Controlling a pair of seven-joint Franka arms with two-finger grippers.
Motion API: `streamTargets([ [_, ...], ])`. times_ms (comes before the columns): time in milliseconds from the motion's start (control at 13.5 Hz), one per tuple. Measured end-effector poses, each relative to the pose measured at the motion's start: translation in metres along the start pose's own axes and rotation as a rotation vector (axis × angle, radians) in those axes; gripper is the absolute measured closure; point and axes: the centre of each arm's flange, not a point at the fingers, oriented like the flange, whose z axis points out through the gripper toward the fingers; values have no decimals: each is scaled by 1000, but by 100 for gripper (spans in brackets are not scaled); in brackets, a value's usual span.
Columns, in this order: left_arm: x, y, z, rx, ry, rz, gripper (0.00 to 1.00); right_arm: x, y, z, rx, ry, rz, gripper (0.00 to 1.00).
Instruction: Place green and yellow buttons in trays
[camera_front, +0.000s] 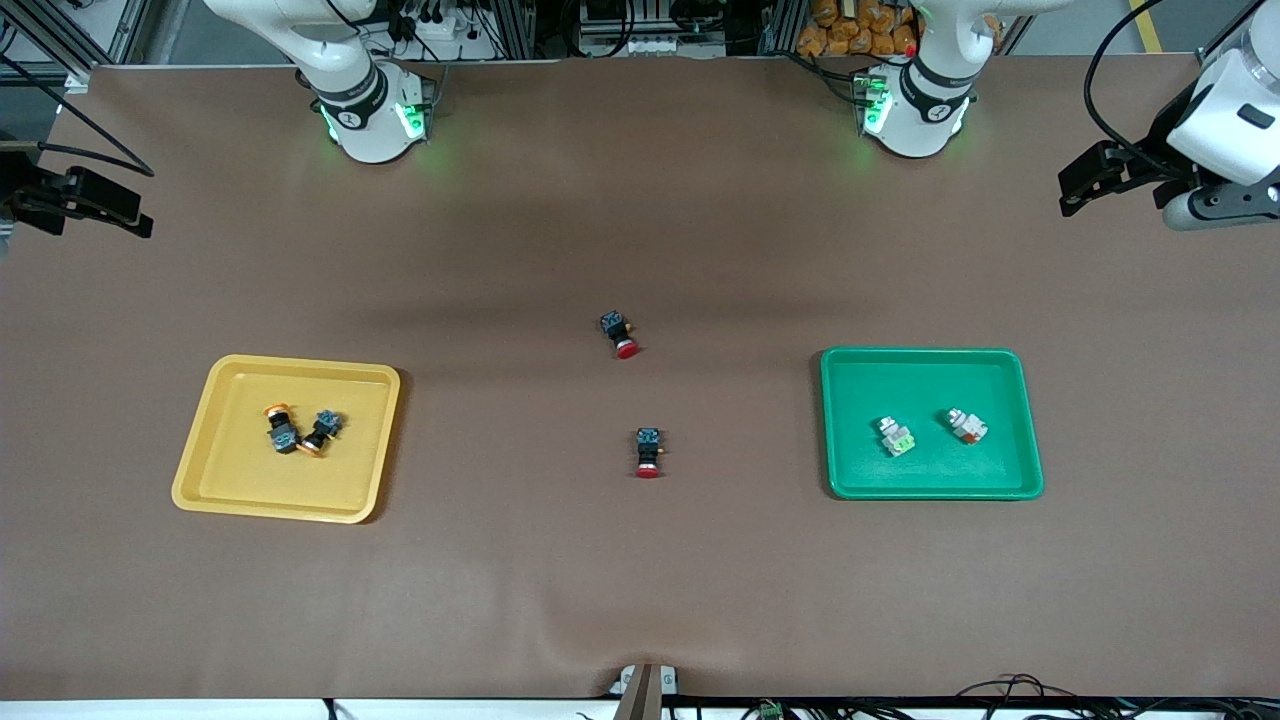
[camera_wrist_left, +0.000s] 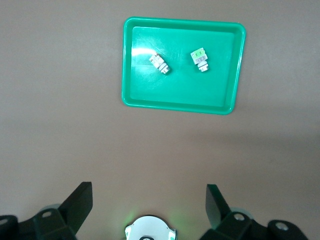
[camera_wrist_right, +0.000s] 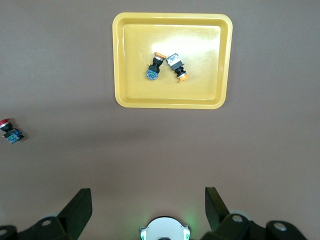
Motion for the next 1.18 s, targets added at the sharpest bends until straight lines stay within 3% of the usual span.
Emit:
streamTargets([
  [1182,1,-3,3,1,-17,-6,0,0,0,0,0,0,0,0],
])
